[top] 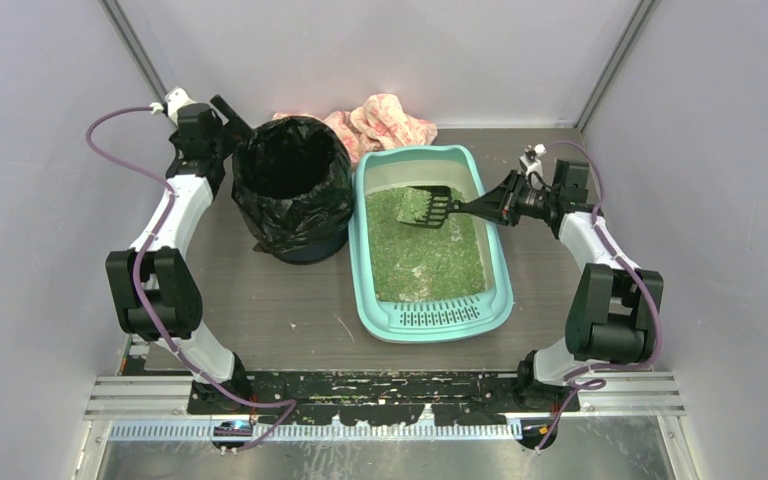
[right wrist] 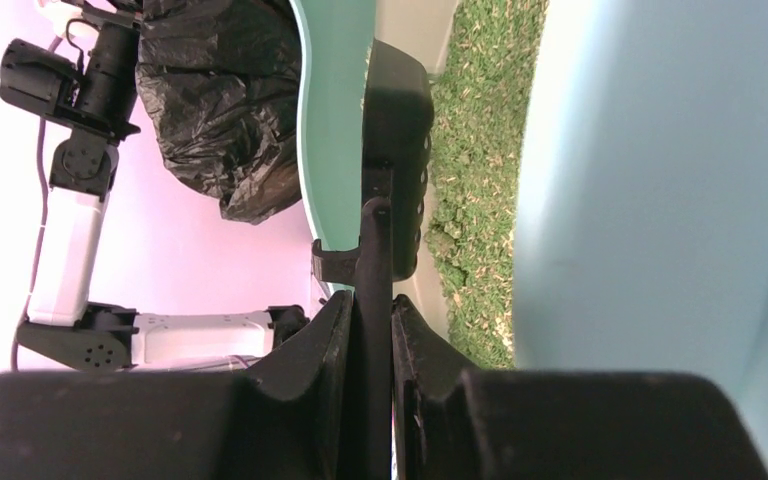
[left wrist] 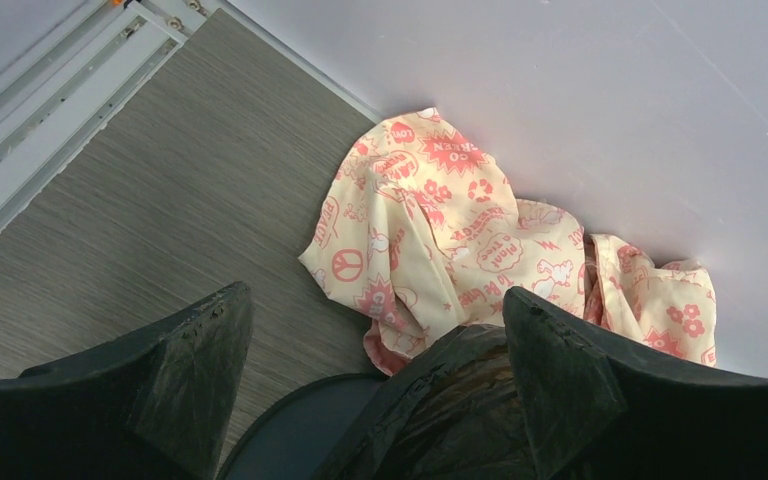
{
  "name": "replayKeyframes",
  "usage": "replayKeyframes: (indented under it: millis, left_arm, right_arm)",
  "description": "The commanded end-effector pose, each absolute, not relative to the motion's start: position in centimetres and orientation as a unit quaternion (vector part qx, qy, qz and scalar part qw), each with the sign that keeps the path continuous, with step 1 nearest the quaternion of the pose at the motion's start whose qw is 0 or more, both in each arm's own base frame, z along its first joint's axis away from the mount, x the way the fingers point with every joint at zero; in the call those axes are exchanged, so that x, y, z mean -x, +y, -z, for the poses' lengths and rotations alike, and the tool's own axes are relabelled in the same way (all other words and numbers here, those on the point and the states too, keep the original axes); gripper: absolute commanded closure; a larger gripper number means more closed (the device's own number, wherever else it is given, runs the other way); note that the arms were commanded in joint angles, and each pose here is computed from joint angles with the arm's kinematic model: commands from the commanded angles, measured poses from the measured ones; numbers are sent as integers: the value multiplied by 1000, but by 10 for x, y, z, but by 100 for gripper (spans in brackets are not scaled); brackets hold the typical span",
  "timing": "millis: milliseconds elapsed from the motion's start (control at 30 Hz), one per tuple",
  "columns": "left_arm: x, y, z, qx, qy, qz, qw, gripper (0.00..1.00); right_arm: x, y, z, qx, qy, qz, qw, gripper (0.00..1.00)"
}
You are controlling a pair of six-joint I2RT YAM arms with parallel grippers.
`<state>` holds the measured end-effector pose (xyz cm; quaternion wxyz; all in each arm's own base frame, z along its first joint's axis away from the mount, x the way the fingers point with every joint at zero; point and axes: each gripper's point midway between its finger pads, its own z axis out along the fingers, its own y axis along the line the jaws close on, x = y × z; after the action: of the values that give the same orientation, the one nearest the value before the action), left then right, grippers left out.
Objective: Clean the litter box
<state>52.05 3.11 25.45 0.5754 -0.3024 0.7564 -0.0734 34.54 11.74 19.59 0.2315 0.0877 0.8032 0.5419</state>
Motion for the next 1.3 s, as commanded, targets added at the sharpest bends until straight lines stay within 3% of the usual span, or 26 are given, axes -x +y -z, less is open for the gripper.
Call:
replayKeyframes:
  millis: [0,100,267,467,1033,1267]
  left_arm:
    - [-527,27,-280,297,734,91,604,6]
    - [-529,26,-280,298,734,94,603,6]
    - [-528,25,-284,295,733,95,606,6]
    - [-529,22,-284,295,733,100,605,6]
    - [-531,17,-286,291,735,98,604,6]
    - [-533,-1,-289,275,739,105,606,6]
  right_arm:
    - [-352,126,-226,-63,765,-579,274,99]
    - [-353,137,-230,-56,754,-593,275,99]
    - [-354,105,-233,-83,749,-578,313,99]
    - [-346,136,-222,-53,761,-583,279,99]
    - [-341,135,-219,-42,773,-568,279,99]
    - [-349,108,-235,-63,751,-565,335,99]
